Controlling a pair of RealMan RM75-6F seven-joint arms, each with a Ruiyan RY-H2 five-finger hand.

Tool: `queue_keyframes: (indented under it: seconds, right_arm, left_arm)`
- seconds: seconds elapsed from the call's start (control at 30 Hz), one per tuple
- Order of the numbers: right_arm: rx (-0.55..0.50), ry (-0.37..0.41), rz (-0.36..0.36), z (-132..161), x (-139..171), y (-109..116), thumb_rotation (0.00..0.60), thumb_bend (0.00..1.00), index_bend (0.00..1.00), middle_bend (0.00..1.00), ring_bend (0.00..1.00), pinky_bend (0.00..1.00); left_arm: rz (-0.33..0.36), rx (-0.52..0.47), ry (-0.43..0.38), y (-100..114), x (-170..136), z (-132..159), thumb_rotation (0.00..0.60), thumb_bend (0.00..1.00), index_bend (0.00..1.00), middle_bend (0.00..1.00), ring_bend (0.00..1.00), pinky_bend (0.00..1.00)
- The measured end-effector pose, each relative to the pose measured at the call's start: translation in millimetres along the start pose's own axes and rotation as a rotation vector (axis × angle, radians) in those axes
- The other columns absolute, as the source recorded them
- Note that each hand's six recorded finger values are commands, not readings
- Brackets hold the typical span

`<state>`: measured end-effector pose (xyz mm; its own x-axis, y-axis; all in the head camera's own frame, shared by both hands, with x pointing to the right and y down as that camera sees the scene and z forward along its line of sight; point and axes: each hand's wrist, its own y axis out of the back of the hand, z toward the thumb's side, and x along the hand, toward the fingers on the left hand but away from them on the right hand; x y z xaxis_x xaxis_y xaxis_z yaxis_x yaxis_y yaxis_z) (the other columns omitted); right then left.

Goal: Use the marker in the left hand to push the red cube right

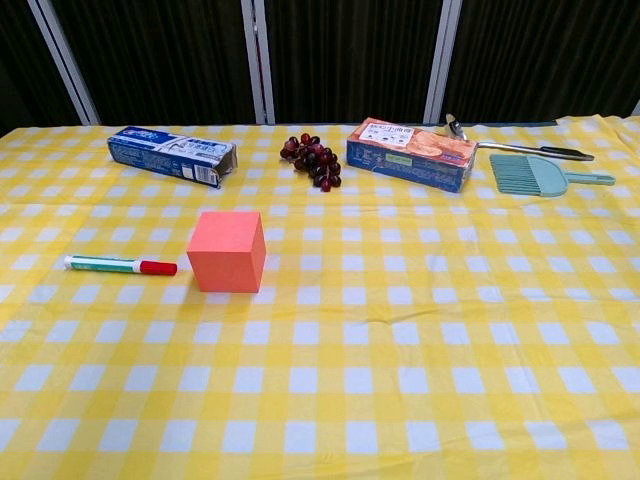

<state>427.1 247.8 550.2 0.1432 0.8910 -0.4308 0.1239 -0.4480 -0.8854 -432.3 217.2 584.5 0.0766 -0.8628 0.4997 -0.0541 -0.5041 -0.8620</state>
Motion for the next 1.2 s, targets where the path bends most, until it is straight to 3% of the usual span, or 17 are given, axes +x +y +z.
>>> queue_keyframes:
  seconds: [0.67, 0.93, 1.2]
  right_arm:
    - [-0.006, -0.011, -0.001, -2, 1, 1, 0.6, 0.34, 0.0, 0.0, 0.0, 0.05]
    - [-0.009, -0.006, -0.002, -2, 2, 2, 0.6, 0.34, 0.0, 0.0, 0.0, 0.05]
    - [-0.016, -0.005, -0.003, -2, 2, 2, 0.6, 0.34, 0.0, 0.0, 0.0, 0.05]
  left_arm:
    - [-0.038, 0.016, -0.001, -6, 4, 2, 0.6, 0.09, 0.0, 0.0, 0.0, 0.0]
    - [-0.053, 0.013, -0.005, -6, 32, 11, 0.6, 0.15, 0.25, 0.0, 0.0, 0.0]
    - [-0.115, 0.017, -0.016, -21, 90, 35, 0.6, 0.21, 0.41, 0.02, 0.0, 0.0]
